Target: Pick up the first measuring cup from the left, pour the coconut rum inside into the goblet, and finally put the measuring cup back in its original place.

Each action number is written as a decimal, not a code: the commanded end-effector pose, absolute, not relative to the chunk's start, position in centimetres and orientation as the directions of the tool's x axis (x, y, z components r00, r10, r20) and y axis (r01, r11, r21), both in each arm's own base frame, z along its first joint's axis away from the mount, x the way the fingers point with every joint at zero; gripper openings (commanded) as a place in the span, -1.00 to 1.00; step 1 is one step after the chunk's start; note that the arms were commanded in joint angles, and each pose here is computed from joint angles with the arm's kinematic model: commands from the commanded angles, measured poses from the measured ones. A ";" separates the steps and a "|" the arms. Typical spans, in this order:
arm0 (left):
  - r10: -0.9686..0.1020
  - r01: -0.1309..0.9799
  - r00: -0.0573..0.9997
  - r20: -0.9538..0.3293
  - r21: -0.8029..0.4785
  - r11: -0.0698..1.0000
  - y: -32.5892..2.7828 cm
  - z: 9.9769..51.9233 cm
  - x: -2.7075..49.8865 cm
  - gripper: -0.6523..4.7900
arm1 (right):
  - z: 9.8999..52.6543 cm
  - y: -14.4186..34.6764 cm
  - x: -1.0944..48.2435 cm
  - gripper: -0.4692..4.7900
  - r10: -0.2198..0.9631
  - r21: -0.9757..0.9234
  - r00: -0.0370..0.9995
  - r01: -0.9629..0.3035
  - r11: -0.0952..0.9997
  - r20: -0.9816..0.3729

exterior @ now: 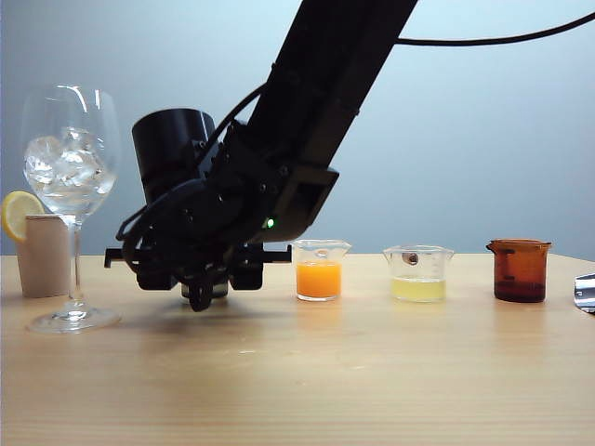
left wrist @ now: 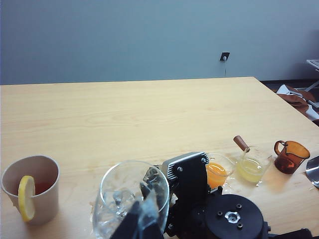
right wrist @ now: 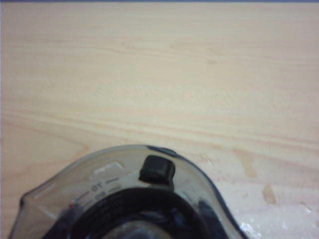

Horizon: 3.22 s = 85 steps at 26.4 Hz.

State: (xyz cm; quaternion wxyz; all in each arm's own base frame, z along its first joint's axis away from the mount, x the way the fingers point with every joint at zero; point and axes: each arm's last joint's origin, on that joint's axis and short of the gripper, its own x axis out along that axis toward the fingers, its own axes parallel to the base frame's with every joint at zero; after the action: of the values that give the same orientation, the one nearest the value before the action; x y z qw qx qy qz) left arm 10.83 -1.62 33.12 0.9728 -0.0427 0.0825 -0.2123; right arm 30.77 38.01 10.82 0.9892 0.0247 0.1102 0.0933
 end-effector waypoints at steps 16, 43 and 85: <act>-0.419 0.408 0.900 -0.116 -0.106 0.907 -1.6 33.5 10.8 -0.78 | 18.4 37.4 30.6 -0.69 0.223 0.075 0.971 -0.217 0.973 -0.084; -0.415 0.404 0.903 -0.116 -0.105 0.909 -1.6 33.5 10.8 -0.78 | 25.3 31.0 34.4 -0.82 0.294 0.008 0.952 -0.294 0.956 -0.090; -0.350 0.354 0.923 -0.160 -0.003 0.935 -1.4 34.1 10.2 -0.78 | 32.3 32.8 27.3 -0.82 0.809 -0.107 0.583 -0.811 0.575 -0.073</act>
State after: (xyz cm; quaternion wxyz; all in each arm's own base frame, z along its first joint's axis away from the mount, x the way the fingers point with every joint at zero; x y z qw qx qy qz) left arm 10.36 -1.39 33.71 0.9799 0.0075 0.0857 -0.1799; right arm 27.56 32.77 31.43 0.8866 -0.0686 0.0303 0.4565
